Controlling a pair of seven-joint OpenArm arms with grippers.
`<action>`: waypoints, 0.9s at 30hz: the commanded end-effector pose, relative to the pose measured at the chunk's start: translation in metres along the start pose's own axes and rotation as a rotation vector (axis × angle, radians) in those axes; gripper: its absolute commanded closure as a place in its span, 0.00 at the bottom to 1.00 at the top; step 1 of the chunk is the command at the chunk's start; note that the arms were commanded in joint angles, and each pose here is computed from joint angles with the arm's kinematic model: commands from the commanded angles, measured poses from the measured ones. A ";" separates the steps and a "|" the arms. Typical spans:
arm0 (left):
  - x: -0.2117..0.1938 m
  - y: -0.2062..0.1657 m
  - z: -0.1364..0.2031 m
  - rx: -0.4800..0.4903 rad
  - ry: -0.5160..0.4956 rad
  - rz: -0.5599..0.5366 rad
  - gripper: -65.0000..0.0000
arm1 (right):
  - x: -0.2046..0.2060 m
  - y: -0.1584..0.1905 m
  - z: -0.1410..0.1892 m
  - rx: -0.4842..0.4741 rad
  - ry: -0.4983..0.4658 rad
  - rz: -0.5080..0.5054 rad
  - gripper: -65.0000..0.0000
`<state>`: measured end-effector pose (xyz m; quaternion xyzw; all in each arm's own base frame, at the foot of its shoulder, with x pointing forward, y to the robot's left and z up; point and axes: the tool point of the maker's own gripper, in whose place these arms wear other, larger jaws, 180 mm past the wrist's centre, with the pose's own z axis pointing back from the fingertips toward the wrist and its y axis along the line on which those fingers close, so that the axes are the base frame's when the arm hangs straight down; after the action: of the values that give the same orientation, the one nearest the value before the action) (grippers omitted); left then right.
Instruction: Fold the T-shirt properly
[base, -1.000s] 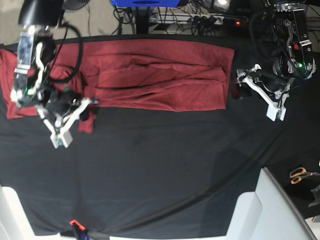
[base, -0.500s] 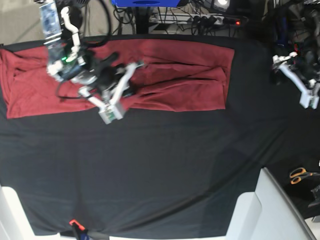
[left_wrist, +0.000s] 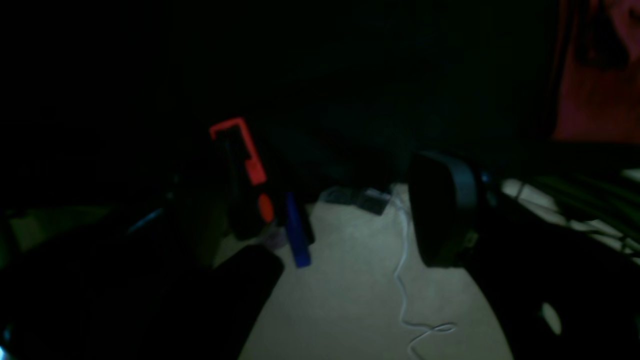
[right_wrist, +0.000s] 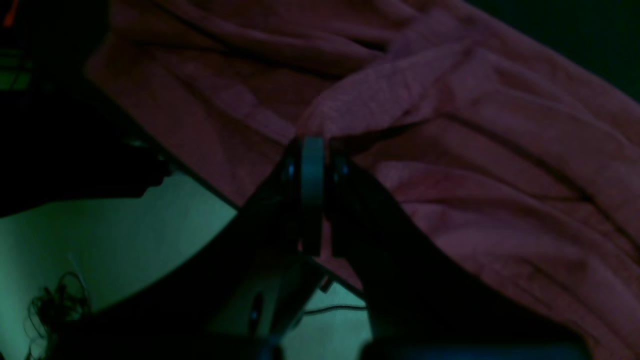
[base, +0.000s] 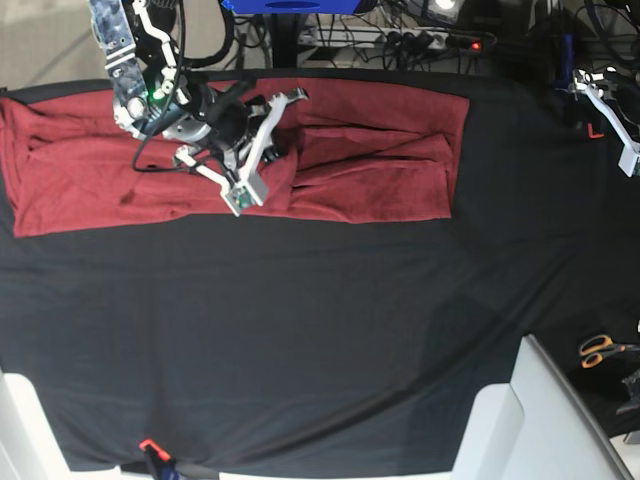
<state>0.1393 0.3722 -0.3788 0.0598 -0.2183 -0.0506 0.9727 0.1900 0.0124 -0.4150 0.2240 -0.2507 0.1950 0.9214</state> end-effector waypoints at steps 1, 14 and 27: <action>0.008 0.007 0.004 0.023 -0.019 -0.021 0.17 | 0.004 0.004 0.000 0.020 -0.024 -0.009 1.00; 0.000 -0.005 -0.004 0.022 -0.005 -0.014 0.17 | 0.021 0.040 0.027 0.089 -0.111 0.109 0.68; 0.022 -0.136 -0.059 -0.294 -0.059 0.098 0.15 | -0.014 -0.065 0.071 -0.206 -0.213 -0.095 0.68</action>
<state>0.1714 0.2284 -0.4490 -0.1116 -0.2317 -0.0337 0.9658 0.1819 -0.0838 -0.3942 0.1518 -0.3435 0.0960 0.9218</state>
